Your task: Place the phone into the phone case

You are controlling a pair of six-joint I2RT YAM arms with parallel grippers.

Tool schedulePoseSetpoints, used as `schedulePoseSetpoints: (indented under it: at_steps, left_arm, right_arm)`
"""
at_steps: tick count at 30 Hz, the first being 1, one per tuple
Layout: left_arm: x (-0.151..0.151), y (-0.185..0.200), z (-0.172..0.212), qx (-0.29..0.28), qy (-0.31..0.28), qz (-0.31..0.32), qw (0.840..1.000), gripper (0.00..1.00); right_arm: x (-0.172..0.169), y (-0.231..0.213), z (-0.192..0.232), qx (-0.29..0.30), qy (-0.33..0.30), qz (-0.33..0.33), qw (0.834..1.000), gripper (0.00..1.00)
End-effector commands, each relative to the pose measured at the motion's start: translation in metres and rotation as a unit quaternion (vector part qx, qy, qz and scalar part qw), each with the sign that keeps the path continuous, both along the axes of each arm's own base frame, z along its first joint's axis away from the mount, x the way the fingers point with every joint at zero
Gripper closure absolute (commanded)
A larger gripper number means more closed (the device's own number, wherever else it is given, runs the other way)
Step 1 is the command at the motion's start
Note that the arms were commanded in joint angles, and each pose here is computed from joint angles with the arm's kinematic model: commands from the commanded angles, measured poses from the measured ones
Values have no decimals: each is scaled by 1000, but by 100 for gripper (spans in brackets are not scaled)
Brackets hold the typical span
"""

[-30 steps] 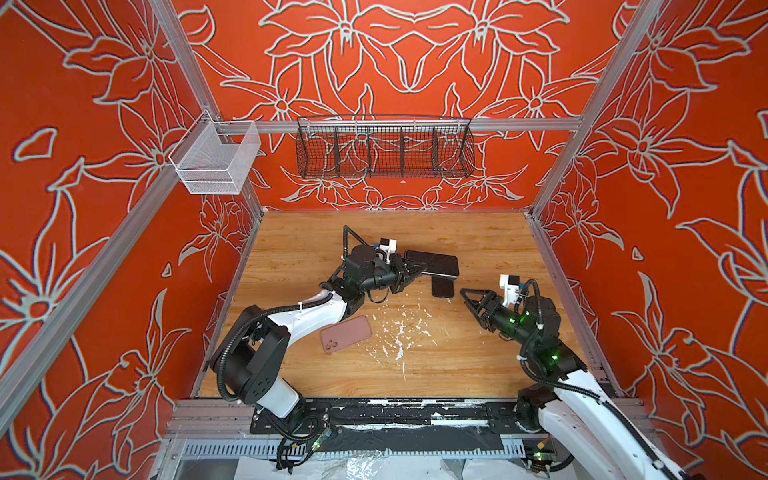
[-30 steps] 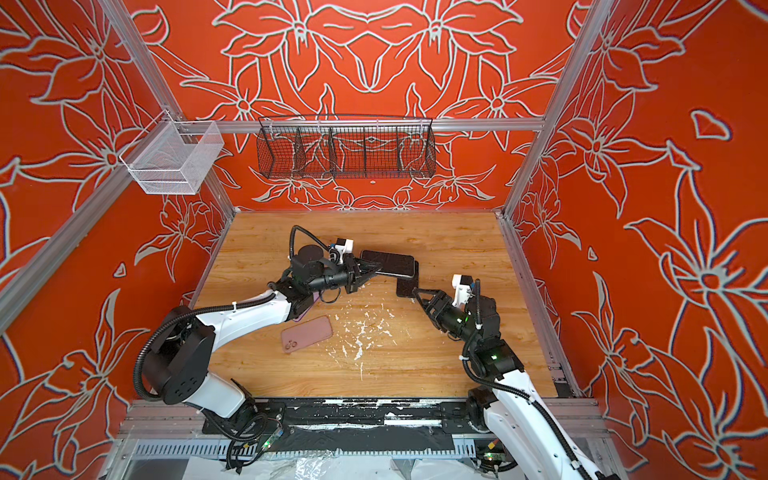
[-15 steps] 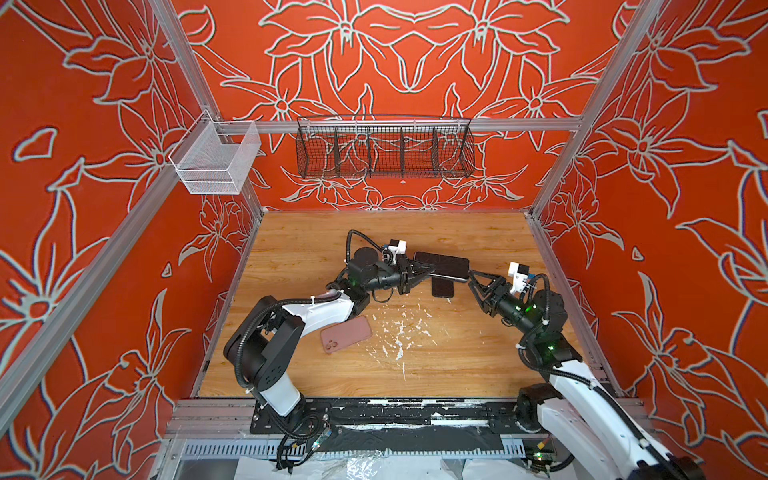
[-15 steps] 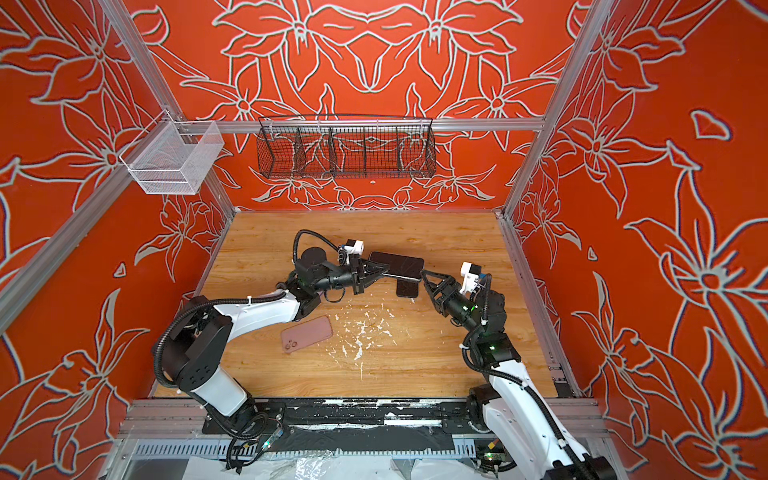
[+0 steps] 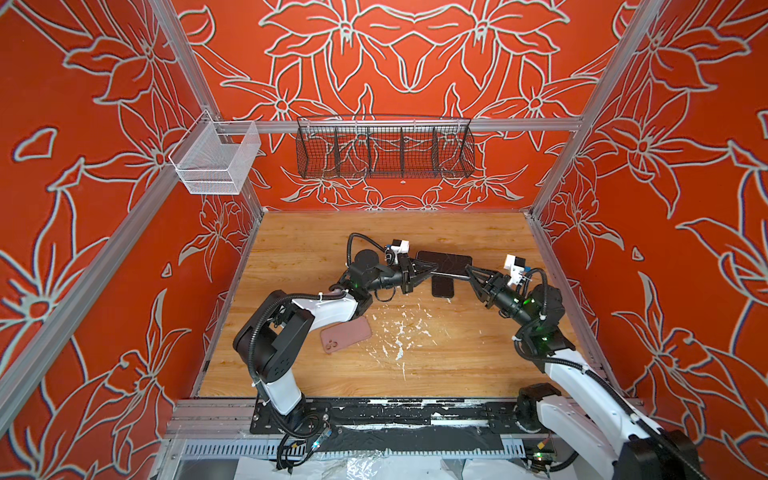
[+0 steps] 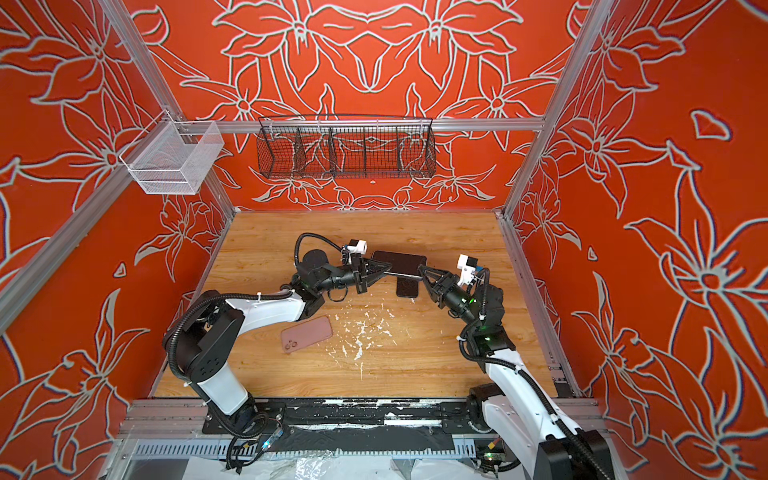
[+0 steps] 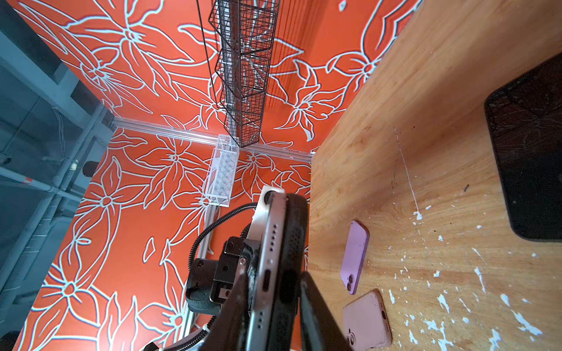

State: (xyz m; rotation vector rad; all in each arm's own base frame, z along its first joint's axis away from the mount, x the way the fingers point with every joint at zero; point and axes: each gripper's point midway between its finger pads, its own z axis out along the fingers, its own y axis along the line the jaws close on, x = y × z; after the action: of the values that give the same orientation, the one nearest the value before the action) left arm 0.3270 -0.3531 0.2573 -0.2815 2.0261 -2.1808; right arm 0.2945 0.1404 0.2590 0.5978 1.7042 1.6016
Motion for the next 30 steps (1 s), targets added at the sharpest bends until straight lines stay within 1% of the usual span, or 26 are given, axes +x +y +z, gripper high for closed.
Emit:
schedulePoseSetpoints:
  at_steps: [1,5,8,11,12,15,21,30]
  left_arm:
    - [-9,-2,32,-39,-53,-18,998,100]
    - [-7,-3,36,-41,-57,-18,997,99]
    - [-5,-5,39,-42,-63,-18,997,90]
    - [-1,-8,45,-45,-70,-17,996,79]
    - [0,-9,47,-46,-72,-17,996,74]
    - [2,-15,55,-48,-83,-17,995,67]
    - [2,-30,66,-45,-102,-20,994,66]
    - [7,-41,70,-41,-113,-10,993,72]
  right_arm:
    - [1,1,20,11,-25,4,1000,79]
    - [3,3,2,-5,5,10,1000,93]
    - [3,4,-17,-23,37,15,999,100]
    - [2,7,-35,-44,63,25,997,100]
    - [1,8,-40,-48,70,27,996,100]
    - [-1,13,-52,-53,82,36,995,100]
    - [-4,21,-61,-63,83,41,994,100]
    - [-9,40,-67,-75,80,57,992,100]
